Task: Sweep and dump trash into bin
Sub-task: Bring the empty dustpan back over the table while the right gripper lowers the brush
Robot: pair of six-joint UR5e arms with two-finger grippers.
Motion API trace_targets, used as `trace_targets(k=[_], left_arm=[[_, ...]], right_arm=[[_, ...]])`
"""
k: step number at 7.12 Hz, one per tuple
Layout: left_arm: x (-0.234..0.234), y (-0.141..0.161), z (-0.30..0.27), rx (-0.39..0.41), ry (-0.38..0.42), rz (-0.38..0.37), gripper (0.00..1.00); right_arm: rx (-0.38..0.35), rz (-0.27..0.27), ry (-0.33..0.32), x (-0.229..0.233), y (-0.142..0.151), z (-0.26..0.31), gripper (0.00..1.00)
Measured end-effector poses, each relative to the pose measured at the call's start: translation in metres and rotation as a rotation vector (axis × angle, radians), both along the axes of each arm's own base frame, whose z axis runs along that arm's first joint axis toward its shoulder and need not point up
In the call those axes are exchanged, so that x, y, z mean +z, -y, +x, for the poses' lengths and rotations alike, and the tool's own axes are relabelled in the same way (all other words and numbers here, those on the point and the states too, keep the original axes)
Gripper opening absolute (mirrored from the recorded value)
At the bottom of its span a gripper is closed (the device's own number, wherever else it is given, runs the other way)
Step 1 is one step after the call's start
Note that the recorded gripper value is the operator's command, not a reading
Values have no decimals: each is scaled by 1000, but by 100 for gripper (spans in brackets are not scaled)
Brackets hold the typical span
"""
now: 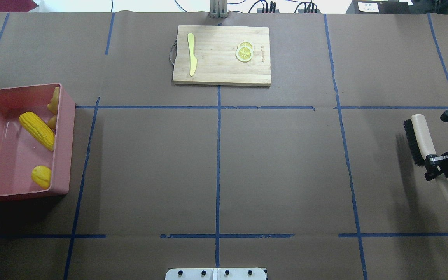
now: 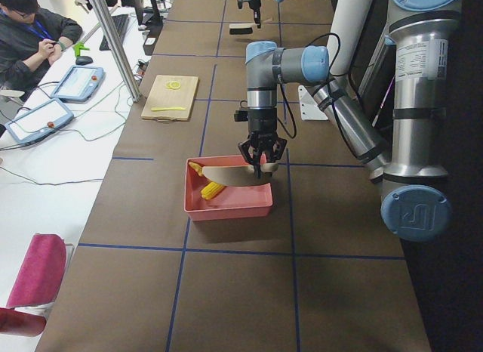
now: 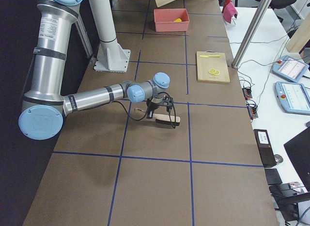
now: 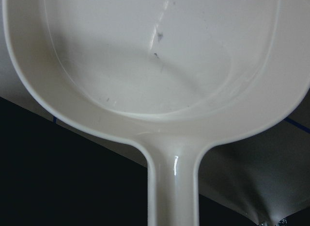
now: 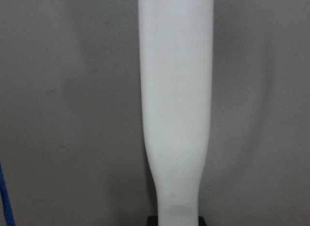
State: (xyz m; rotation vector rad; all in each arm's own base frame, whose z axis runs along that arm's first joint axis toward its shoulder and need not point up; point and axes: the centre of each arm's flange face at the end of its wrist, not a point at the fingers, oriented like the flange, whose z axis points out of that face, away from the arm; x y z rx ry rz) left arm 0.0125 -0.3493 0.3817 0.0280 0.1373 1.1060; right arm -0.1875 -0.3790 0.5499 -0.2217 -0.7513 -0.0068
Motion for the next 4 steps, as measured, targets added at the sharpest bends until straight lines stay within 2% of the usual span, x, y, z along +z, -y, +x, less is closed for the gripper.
trace_targets(k=[2, 3, 4], left_arm=[[-8, 4, 4, 1, -27, 15, 0], [-11, 5, 4, 2, -32, 20, 0], [-13, 6, 6, 2, -43, 24, 0]], right_arm=[[4, 18, 28, 31, -8, -2, 2], [5, 33, 45, 40, -11, -1, 16], [4, 40, 53, 43, -12, 0, 35]])
